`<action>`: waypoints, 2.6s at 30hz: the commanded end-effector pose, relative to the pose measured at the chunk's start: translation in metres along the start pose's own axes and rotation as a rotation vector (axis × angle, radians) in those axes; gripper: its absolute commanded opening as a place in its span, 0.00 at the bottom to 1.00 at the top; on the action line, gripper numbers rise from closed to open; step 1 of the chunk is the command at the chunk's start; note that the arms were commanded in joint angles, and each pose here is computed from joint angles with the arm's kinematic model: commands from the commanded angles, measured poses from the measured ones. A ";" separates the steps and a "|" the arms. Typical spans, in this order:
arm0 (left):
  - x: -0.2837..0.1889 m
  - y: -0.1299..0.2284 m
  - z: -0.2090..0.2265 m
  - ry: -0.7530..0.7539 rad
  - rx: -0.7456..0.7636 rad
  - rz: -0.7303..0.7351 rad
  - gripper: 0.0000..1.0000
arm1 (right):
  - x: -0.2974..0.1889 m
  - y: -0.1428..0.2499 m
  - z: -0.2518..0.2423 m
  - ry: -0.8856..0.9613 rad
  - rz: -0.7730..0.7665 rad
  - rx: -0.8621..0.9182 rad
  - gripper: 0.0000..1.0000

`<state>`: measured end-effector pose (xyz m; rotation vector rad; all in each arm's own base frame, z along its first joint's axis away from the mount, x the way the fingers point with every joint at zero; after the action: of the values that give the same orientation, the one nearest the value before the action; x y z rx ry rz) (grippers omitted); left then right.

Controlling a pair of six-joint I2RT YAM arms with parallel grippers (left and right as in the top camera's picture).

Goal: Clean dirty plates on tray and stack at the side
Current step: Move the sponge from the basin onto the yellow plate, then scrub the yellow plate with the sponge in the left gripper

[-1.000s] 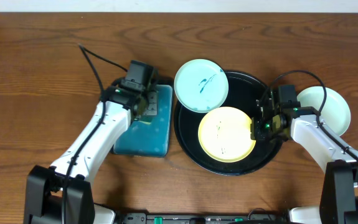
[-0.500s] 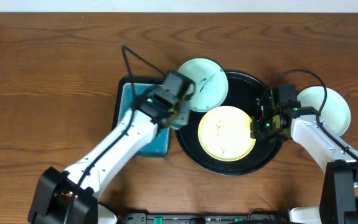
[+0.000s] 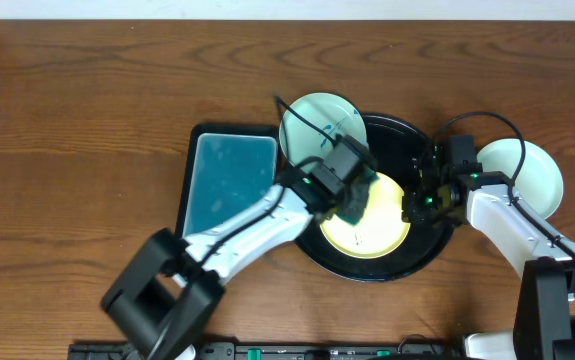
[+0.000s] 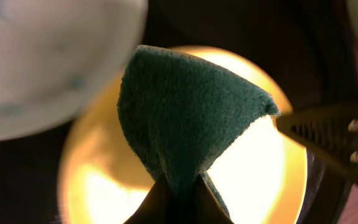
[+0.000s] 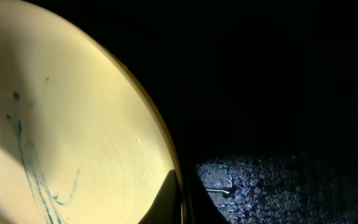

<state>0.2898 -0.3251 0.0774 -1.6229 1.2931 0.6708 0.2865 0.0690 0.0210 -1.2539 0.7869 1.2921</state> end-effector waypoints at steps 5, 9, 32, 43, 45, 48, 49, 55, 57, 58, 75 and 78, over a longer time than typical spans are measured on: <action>0.022 0.028 -0.024 0.036 0.046 0.067 0.08 | 0.000 0.001 0.003 0.000 -0.001 0.009 0.01; 0.037 0.049 -0.024 0.013 0.053 0.119 0.08 | 0.000 0.001 0.003 0.000 -0.001 0.009 0.01; 0.037 0.009 0.088 -0.305 -0.263 0.069 0.07 | 0.001 0.007 0.003 -0.001 0.018 0.014 0.01; 0.002 0.005 0.045 -0.131 -0.115 0.096 0.07 | 0.001 0.007 0.003 0.000 0.016 0.013 0.01; 0.002 0.004 0.038 -0.113 -0.103 0.084 0.08 | 0.001 0.007 0.003 0.000 0.016 0.013 0.01; 0.006 0.008 0.028 -0.095 -0.101 0.079 0.07 | 0.001 0.007 0.003 0.000 0.017 0.013 0.01; 0.006 0.009 0.026 -0.090 -0.101 0.079 0.07 | 0.001 0.007 0.003 0.000 0.017 0.014 0.01; 0.015 0.023 0.006 -0.061 -0.085 0.086 0.08 | 0.001 0.007 0.003 0.000 0.016 0.013 0.01; 0.021 0.031 0.004 -0.066 -0.070 0.103 0.08 | 0.001 0.007 0.003 0.000 0.016 0.014 0.01; 0.025 0.036 0.004 -0.072 -0.064 0.113 0.08 | 0.001 0.007 0.003 0.000 0.016 0.013 0.01; 0.031 0.003 0.079 -0.497 0.010 -0.168 0.08 | 0.001 0.007 0.003 -0.001 0.019 0.014 0.01; 0.031 0.001 0.079 -0.505 0.059 -0.161 0.08 | 0.001 0.007 0.003 -0.001 0.019 0.014 0.01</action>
<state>0.2842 -0.3084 0.0281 -1.4835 1.0165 0.8411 0.2800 0.0732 0.0187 -1.2317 0.7903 1.3151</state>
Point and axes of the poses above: each gripper's point midway between its finger pads, its own x axis out along the fingers, its own z axis along the line the jaws close on, y = z × x, the point moved 1 cm from there along -x, back along the fingers, and after that the axes turned 15 degrees about -x, right-handed, at the moved point
